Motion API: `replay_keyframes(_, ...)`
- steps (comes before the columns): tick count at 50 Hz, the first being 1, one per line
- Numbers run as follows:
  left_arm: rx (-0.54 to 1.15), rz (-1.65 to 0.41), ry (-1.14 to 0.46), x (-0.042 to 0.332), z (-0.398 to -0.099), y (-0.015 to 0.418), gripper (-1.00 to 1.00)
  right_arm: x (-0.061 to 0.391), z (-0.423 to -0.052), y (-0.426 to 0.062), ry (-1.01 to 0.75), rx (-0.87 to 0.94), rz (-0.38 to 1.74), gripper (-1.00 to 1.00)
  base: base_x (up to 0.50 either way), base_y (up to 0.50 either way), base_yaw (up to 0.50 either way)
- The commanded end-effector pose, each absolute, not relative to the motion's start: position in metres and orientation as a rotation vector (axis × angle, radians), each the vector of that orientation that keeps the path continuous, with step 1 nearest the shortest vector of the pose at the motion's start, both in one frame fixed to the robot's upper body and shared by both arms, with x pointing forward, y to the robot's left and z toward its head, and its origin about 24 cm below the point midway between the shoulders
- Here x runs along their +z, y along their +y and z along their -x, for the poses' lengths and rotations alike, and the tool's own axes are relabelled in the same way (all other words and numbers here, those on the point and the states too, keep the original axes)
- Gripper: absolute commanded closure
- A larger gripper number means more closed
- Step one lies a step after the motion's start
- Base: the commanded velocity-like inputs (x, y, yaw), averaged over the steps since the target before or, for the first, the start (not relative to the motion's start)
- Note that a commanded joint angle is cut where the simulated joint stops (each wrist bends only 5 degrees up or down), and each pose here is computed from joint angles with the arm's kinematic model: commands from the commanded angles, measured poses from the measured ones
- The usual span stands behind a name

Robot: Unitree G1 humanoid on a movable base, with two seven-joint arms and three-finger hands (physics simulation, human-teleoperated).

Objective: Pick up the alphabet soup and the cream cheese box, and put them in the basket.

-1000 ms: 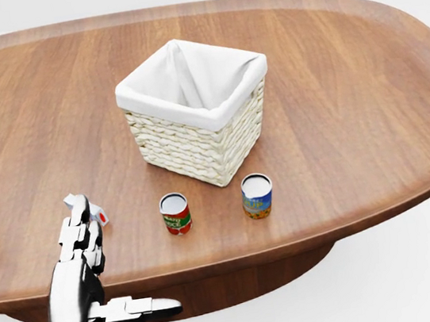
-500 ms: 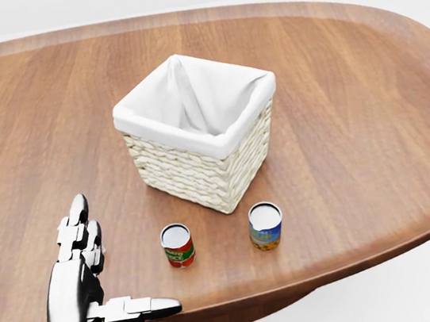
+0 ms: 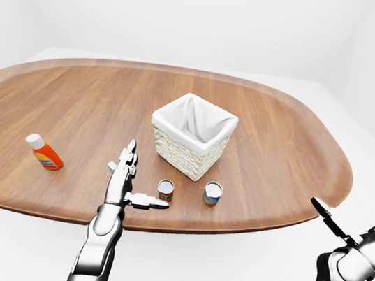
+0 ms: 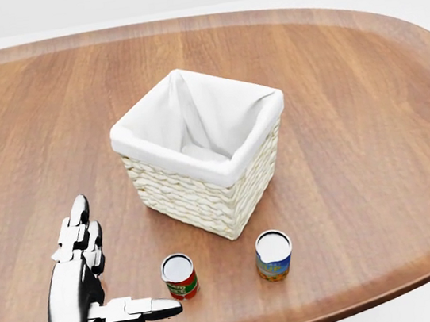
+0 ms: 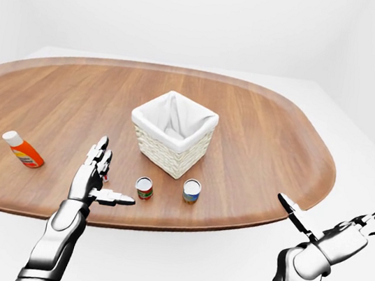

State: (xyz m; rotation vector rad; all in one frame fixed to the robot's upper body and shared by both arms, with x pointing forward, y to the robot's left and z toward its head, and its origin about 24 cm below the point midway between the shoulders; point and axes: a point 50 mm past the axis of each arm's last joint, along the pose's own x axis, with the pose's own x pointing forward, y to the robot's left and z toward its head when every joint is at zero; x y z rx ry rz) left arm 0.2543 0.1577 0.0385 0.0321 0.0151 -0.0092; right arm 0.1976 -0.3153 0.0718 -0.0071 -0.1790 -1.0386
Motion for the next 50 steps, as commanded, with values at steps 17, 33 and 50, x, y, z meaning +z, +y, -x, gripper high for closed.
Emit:
replay_keyframes(17, -0.008, -0.026, 0.008, 0.0403, -0.2538, 0.1583, -1.00, 0.0706, -0.1980, -0.3148, -0.173, -1.037, 0.015, -1.00, 0.14, 0.01, 0.00)
replay_keyframes(33, -0.009, -0.028, 0.006, 0.0424, -0.2528, 0.1575, -1.00, 0.0724, -0.1975, -0.3144, -0.181, -1.036, 0.018, -1.00, 0.09, 0.12, 0.00)
replay_keyframes(50, -0.011, -0.031, 0.010, 0.0411, -0.2533, 0.1575, -1.00, 0.0740, -0.1975, -0.3149, -0.188, -1.037, 0.014, -1.00, 0.05, 0.07, 0.00)
